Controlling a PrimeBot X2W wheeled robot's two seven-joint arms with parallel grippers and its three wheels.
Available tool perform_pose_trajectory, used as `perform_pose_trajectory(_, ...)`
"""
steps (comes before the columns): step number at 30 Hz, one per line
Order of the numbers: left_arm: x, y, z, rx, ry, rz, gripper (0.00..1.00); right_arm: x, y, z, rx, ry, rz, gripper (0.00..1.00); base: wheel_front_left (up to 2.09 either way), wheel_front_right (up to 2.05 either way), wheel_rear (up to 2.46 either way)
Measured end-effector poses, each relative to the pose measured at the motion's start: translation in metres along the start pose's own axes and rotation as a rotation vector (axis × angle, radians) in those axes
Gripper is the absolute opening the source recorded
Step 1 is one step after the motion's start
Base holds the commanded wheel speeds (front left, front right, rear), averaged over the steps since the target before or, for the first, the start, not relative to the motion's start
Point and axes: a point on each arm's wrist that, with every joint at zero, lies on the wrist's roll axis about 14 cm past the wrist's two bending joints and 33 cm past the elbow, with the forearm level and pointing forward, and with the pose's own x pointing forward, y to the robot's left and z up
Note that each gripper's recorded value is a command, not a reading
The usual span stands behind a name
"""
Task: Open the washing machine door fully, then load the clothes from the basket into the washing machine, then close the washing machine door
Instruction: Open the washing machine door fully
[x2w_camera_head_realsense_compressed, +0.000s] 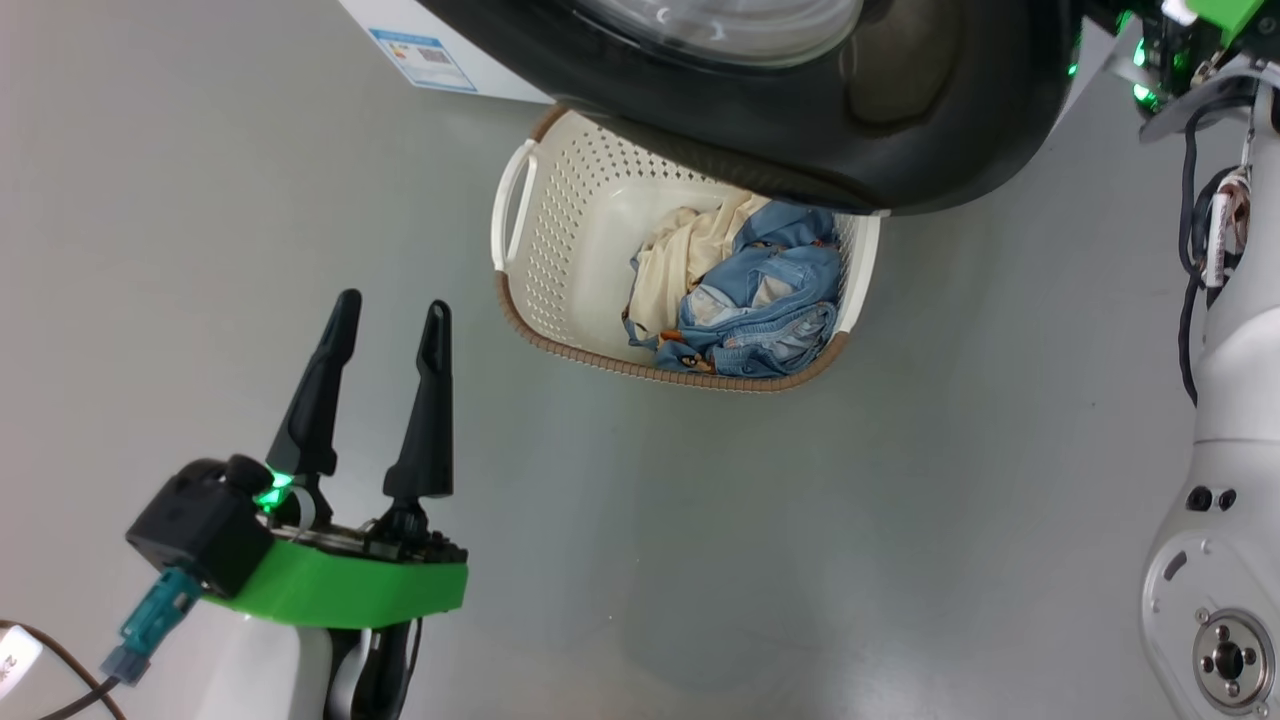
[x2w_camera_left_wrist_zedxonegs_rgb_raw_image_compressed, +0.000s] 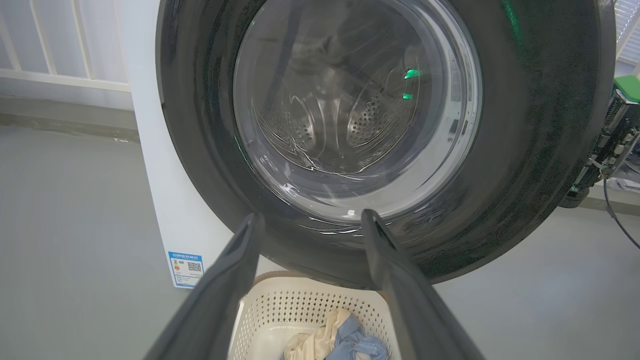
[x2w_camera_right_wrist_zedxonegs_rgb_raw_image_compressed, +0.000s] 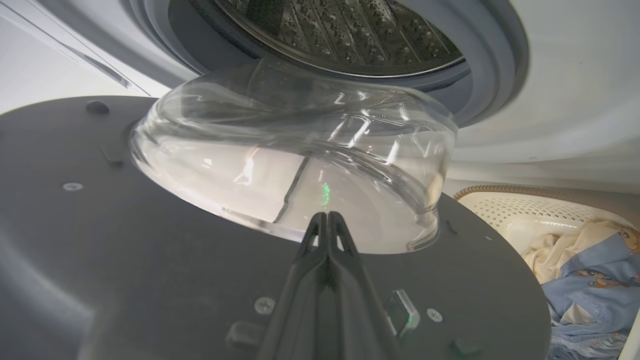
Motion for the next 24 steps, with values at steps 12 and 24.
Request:
perform_pose_trajectory(12, 0.0, -0.008, 0.012, 0.019, -0.032, -0.025, 1.0, -0.01, 0.018, -0.041, -0.005, 0.145, 0.08, 0.0, 0.0, 0.0, 0.0)
perform_pose_trajectory(24, -0.004, -0.013, 0.027, 0.026, -0.068, -0.04, 1.0, -0.006, 0.052, -0.131, -0.047, 0.407, 0.197, 0.0, 0.0, 0.0, 0.0)
